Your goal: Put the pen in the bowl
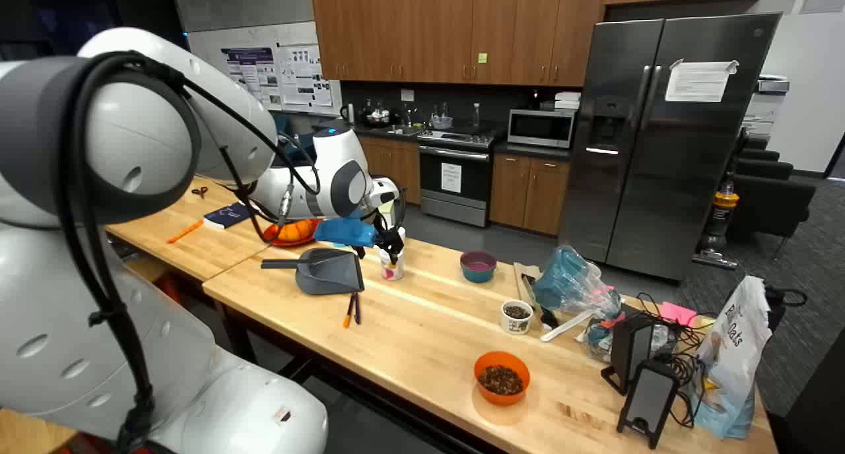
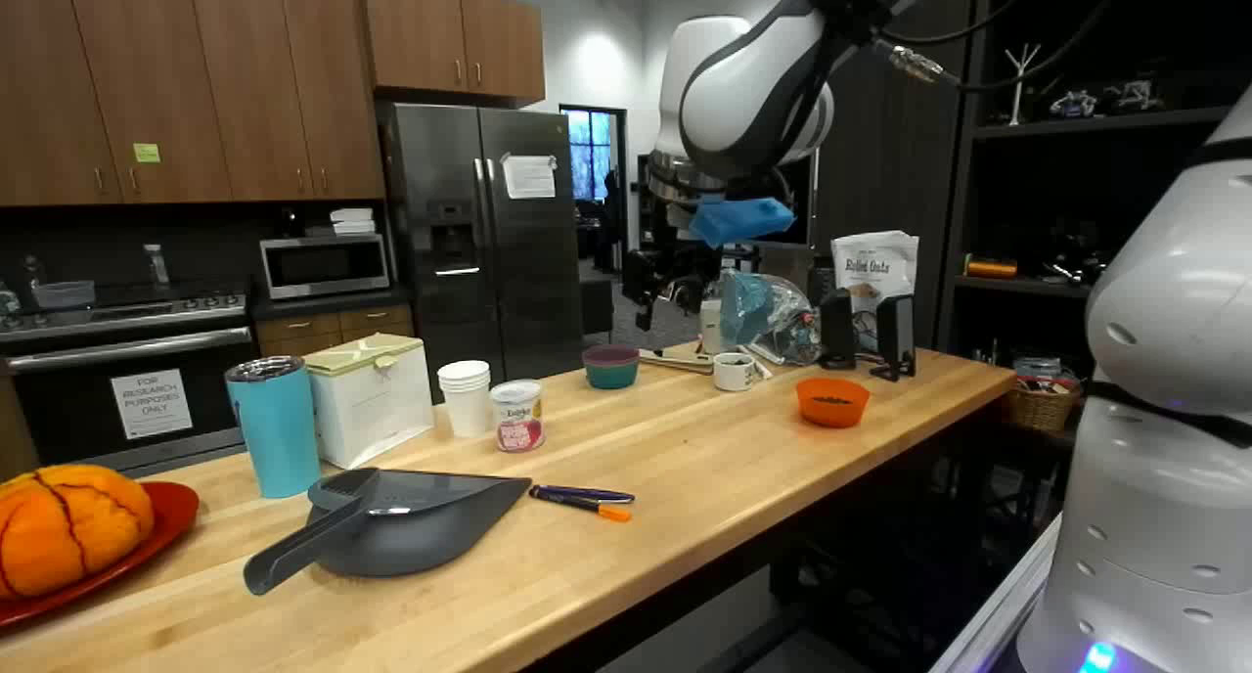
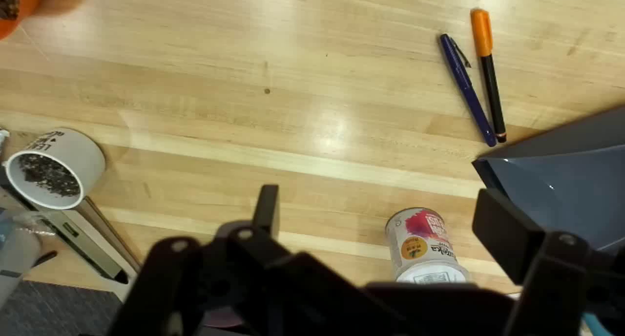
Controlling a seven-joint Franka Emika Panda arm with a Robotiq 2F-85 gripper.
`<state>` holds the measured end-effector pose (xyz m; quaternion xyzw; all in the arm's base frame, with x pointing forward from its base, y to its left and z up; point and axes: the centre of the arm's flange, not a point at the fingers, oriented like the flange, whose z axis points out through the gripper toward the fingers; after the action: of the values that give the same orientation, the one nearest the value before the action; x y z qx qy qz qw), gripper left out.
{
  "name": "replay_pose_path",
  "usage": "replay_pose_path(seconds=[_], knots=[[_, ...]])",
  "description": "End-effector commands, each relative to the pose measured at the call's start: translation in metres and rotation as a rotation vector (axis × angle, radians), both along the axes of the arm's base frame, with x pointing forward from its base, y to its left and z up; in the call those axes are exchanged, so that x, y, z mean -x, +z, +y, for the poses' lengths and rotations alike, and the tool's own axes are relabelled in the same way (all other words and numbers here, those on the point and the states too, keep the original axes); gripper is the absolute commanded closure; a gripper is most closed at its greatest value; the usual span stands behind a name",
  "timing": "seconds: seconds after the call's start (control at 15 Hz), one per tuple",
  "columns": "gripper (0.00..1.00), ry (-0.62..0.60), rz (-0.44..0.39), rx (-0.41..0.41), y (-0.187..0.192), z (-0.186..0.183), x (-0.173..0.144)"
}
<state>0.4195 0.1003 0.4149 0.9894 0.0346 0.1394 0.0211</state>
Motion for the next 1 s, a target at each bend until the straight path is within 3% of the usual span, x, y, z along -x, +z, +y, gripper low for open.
replay_pose_path(seconds=[0.0, 0.33, 0.93], knots=[[0.00, 0.000, 0.000, 0.000, 0.000, 0.000, 0.000], [0.00, 0.000, 0.000, 0.000, 0.000, 0.000, 0.000], [0.00, -0.120, 0.067, -0.049, -0.033, -0.036, 0.020]])
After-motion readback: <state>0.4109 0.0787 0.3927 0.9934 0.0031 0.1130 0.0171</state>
